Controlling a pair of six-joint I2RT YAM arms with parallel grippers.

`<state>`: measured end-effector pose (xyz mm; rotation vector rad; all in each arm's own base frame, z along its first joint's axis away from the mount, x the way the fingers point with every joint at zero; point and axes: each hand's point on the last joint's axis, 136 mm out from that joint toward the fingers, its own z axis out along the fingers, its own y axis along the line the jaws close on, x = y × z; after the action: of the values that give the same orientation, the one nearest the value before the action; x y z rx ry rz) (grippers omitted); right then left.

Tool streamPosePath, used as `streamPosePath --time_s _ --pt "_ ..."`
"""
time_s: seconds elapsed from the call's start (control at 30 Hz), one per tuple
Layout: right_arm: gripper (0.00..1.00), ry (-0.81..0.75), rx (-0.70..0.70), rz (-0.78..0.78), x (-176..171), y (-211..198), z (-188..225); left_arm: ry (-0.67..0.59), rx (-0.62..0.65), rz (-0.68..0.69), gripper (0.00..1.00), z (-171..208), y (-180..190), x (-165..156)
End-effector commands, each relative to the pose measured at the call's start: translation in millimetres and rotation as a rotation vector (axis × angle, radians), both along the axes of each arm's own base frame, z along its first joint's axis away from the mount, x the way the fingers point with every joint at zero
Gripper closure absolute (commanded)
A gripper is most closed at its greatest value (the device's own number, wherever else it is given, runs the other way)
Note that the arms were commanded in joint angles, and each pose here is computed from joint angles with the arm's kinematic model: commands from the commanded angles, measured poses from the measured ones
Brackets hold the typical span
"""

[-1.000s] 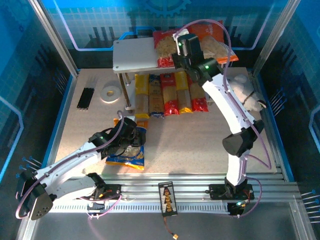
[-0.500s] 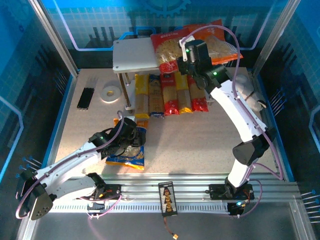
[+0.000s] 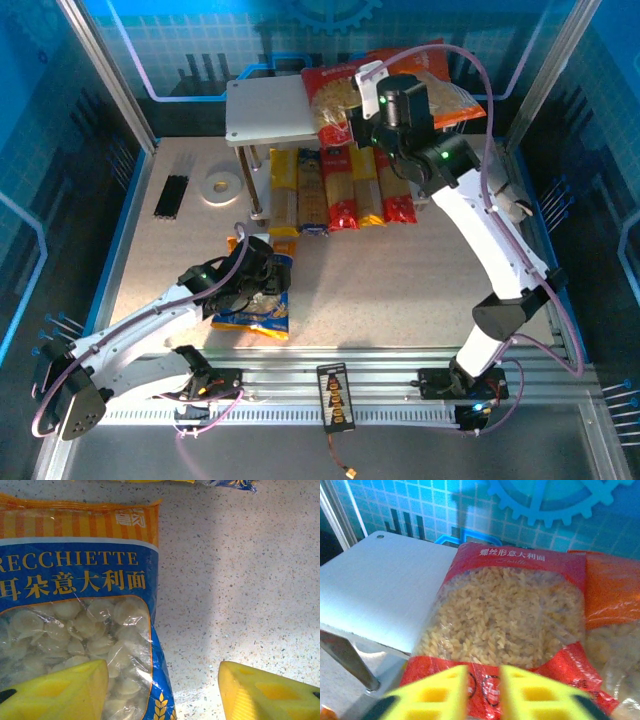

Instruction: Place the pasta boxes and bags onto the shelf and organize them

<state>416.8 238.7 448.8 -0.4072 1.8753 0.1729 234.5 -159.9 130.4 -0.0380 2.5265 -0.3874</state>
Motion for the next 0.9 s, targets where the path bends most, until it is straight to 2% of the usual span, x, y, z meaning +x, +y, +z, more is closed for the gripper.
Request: streamPosePath --time_s 0.0,0.07,0.17,0.87 --pt "0.9 0.044 -0.046 0.022 7.4 12.7 -14.8 -0.047 -0.01 -0.002 0.39 19.2 -3.2 8.1" --pt "0.97 0.06 -0.056 0.028 12.9 18.3 -19.0 -0.048 -0.009 -0.004 0.39 21.1 -3.8 8.8" --pt "1.0 0.079 -0.072 0.034 20.6 25.8 -24.8 -0.048 -0.01 -0.005 0.39 21.7 -4.1 8.9" --pt "1.0 0.127 -0.103 0.018 63.1 54.6 -63.2 -0.045 0.01 -0.002 0.39 16.8 1.7 8.1"
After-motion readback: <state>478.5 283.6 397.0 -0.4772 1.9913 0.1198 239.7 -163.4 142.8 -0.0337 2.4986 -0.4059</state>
